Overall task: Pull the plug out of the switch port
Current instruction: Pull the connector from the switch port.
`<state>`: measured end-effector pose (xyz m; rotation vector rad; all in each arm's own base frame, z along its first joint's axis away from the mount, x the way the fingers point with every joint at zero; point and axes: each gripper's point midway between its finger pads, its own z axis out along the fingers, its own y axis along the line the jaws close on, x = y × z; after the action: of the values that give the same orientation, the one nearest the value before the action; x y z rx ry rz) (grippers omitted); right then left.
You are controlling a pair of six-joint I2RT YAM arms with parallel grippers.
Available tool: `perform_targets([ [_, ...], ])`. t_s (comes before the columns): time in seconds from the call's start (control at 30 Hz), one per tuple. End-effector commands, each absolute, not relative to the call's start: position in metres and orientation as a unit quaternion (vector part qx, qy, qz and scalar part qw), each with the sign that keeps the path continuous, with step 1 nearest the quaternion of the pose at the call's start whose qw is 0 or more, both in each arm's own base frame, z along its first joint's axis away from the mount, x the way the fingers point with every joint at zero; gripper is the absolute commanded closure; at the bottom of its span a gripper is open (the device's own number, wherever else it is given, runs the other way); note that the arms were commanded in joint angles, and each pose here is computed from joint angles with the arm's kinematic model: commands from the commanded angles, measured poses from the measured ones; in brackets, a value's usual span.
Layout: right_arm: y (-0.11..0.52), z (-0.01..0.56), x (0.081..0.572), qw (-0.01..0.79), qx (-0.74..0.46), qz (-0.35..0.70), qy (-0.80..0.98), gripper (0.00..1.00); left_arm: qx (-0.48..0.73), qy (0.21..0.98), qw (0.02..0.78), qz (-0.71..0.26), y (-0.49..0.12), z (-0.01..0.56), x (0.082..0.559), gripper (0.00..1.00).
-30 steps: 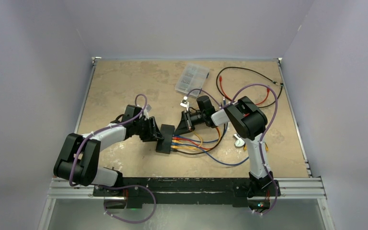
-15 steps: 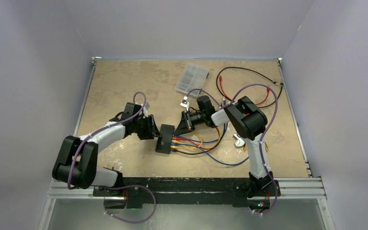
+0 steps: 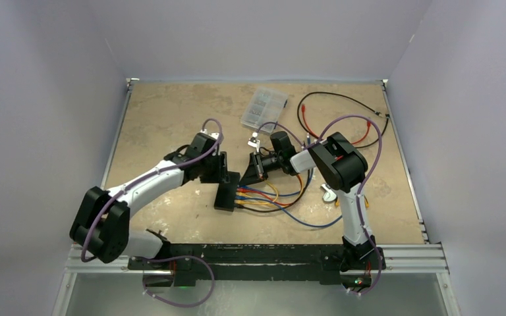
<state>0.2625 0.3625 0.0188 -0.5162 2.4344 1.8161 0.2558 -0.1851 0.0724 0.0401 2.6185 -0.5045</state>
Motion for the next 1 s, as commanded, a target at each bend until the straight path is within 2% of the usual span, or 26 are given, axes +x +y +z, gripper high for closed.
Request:
perform_targets([
  [0.0,0.353,-0.056,0.249,0.031,-0.154,0.502,0.851,1.0,0.049,0.961,0.246,-0.121,-0.19,0.072,0.258,0.56],
  [0.37,0.35,-0.058,0.247,0.029,-0.156,0.494,0.855,1.0,0.127,0.962,0.239,-0.041,-0.224,0.057,0.242,0.53],
  [0.63,0.349,-0.059,0.245,0.027,-0.157,0.493,0.855,1.0,0.138,0.959,0.244,0.046,-0.214,0.048,0.238,0.52],
  [0.8,0.348,-0.058,0.245,0.027,-0.158,0.492,0.856,1.0,0.135,0.958,0.239,0.083,-0.202,0.038,0.236,0.58],
  [0.97,0.347,-0.057,0.243,0.027,-0.163,0.49,0.856,1.0,0.127,0.958,0.238,0.1,-0.194,0.033,0.235,0.72],
])
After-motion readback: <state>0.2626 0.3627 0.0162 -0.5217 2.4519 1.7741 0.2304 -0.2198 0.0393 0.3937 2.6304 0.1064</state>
